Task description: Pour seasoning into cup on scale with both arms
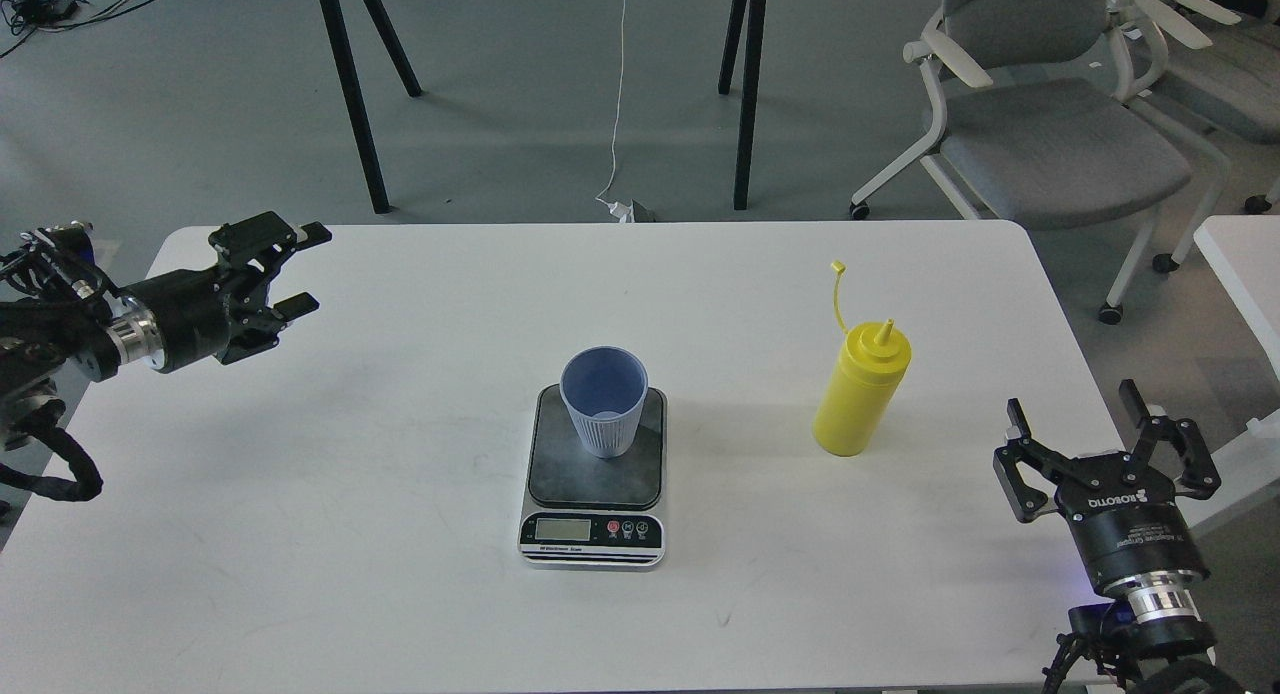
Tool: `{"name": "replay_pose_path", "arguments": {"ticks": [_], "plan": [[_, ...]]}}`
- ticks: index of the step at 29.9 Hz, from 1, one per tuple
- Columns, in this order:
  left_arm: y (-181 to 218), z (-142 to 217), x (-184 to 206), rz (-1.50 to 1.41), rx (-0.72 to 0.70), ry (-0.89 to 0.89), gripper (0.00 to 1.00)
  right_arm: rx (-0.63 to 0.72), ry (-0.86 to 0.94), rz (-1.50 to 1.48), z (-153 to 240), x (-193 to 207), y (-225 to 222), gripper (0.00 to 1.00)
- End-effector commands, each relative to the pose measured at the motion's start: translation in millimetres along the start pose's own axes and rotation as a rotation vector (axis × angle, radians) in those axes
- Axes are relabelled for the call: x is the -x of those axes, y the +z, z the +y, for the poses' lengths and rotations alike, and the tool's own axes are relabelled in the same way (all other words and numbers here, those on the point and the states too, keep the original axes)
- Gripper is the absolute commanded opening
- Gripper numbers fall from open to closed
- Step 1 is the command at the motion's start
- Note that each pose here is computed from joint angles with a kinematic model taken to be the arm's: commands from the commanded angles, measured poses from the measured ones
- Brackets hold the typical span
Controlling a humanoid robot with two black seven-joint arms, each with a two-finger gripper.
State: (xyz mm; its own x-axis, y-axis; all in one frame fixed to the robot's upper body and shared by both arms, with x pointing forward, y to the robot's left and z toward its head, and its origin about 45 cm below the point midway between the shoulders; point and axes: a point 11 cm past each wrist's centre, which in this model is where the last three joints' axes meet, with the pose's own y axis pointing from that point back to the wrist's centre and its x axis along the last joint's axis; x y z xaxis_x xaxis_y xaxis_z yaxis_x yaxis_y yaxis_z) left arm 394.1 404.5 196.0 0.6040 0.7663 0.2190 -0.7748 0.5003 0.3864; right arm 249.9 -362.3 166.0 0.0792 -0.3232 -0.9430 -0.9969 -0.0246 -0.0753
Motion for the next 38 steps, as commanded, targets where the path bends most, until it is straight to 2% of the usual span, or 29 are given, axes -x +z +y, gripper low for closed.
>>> {"name": "replay_pose_path", "arguments": {"ticks": [1,4,8,15,19,31,38], "plan": [[0.8,-0.2,0.0,0.001,0.003,0.0,0.99,0.0,-0.12,0.027,-42.1,34.1,-12.2,0.95],[10.3,-2.5,-1.3,0.006,0.034,0.005,0.99,-0.008,-0.207,0.063,-78.4,61.0,-23.2,0.95],[30.5,1.9,-13.4,0.013,0.1,0.041,0.99,-0.01,-0.229,0.081,-122.0,74.3,-29.6,0.95],[38.1,3.6,-18.1,0.017,0.124,0.055,0.99,0.006,-0.192,0.233,-180.3,74.3,-38.4,0.96],[40.4,6.3,-22.5,0.023,0.136,0.072,0.99,0.051,-0.193,0.23,-202.1,76.7,-12.5,0.96],[43.6,21.1,-42.2,0.138,0.198,0.165,0.99,0.121,-0.163,0.308,-201.0,58.4,9.9,0.97],[45.4,20.4,-42.4,0.138,0.203,0.166,0.99,0.112,-0.166,0.301,-201.5,59.1,11.3,0.97]]}}
